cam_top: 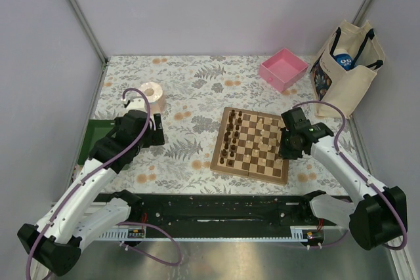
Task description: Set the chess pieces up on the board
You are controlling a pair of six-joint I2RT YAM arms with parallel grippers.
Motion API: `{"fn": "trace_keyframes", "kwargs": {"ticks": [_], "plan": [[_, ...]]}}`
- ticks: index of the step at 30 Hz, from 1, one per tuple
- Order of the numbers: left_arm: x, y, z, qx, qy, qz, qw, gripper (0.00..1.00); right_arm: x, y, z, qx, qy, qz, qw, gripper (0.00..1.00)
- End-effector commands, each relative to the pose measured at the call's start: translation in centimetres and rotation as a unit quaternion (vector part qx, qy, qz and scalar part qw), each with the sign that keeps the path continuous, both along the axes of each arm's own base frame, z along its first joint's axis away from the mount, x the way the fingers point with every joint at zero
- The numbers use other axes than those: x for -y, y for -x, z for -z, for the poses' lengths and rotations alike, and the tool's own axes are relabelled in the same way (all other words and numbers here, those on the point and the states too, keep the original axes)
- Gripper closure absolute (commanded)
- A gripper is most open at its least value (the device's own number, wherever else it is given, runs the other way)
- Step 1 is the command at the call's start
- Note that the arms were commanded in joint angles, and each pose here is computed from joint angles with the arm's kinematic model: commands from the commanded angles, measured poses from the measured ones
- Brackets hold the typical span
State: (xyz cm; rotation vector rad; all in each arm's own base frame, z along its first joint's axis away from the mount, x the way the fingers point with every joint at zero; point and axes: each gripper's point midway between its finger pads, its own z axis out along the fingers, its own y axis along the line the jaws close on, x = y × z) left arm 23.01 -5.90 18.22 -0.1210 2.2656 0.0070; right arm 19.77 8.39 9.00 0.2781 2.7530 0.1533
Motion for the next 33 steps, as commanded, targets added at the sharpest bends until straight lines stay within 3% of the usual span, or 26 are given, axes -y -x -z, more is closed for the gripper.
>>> {"fn": "trace_keyframes", "kwargs": {"ticks": [1,9,33], "plan": [[0.1,-0.7,-0.9,0.02,0.003,0.002,1.0,0.01,0.1,-0.6,0.4,0.011,0.015,0.011,1.0,0.87],[0.1,-0.7,-0.9,0.022,0.003,0.001,1.0,0.01,0.5,-0.3,1.2,-0.004,0.027,0.018,0.999,0.87],[0.2,-0.7,-0.7,0.017,0.004,0.004,1.0,0.01,0.3,-3.7,0.1,0.044,0.042,0.02,0.998,0.85]]}}
